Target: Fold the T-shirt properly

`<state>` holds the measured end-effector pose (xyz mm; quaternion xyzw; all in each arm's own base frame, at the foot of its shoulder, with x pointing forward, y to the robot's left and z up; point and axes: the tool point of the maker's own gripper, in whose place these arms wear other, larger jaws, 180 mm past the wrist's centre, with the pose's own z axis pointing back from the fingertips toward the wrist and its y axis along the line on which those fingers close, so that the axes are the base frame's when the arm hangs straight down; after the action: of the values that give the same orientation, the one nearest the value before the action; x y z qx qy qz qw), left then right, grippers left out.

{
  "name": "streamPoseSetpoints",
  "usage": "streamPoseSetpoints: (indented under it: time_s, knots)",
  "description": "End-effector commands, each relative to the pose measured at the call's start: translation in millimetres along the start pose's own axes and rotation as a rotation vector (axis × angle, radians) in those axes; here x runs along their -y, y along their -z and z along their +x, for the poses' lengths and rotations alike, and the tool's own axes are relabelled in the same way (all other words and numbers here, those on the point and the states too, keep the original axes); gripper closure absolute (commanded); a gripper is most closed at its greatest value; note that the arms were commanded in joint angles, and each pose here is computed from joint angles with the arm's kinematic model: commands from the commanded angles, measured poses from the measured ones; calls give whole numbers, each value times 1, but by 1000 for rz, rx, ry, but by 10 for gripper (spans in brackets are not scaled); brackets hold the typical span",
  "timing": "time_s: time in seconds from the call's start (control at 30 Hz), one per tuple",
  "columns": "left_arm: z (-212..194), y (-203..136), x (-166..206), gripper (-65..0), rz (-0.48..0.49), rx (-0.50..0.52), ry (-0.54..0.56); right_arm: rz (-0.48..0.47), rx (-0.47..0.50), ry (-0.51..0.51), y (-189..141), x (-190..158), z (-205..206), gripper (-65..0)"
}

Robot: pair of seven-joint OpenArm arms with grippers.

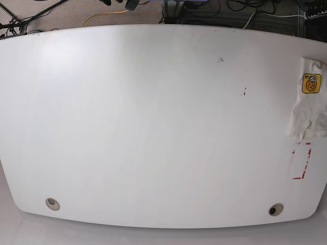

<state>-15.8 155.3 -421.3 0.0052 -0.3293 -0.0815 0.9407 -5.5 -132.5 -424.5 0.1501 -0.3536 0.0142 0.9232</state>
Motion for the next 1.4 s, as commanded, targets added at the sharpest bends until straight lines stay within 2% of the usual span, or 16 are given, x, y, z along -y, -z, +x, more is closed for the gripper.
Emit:
streamPoseSetpoints:
  time_s: [0.0, 0.13, 0.3, 0.4, 0.73, 0.9, 1.2, 1.37]
  knots:
    - [-34, -5, 0, -374, 0, -77, -11, 25, -66, 31, -3, -2, -29, -224]
    - [-65, 22, -2, -374, 5, -135, -28, 33, -151, 50, 10, 8, -64, -224]
    - [-107, 62, -4, -374, 15, -233, -61, 2, -238, 124, 33, 22, -106, -224]
    - [-124, 85, -5, -374, 17, -284, -78, -16, -281, 161, 48, 31, -124, -224]
    - [-176, 132, 3, -374, 7, -496, -152, -95, -418, 251, 79, 58, -167, -224]
    - [-184, 144, -6, -374, 14, -565, -165, -110, -461, 217, 89, 58, -174, -224]
    - [-172, 167, -5, -374, 8, -609, -190, -191, -562, 129, 101, 69, -189, -225]
    - [-172, 169, -4, -374, -10, -670, -168, -226, -608, 86, 105, 76, -194, -230]
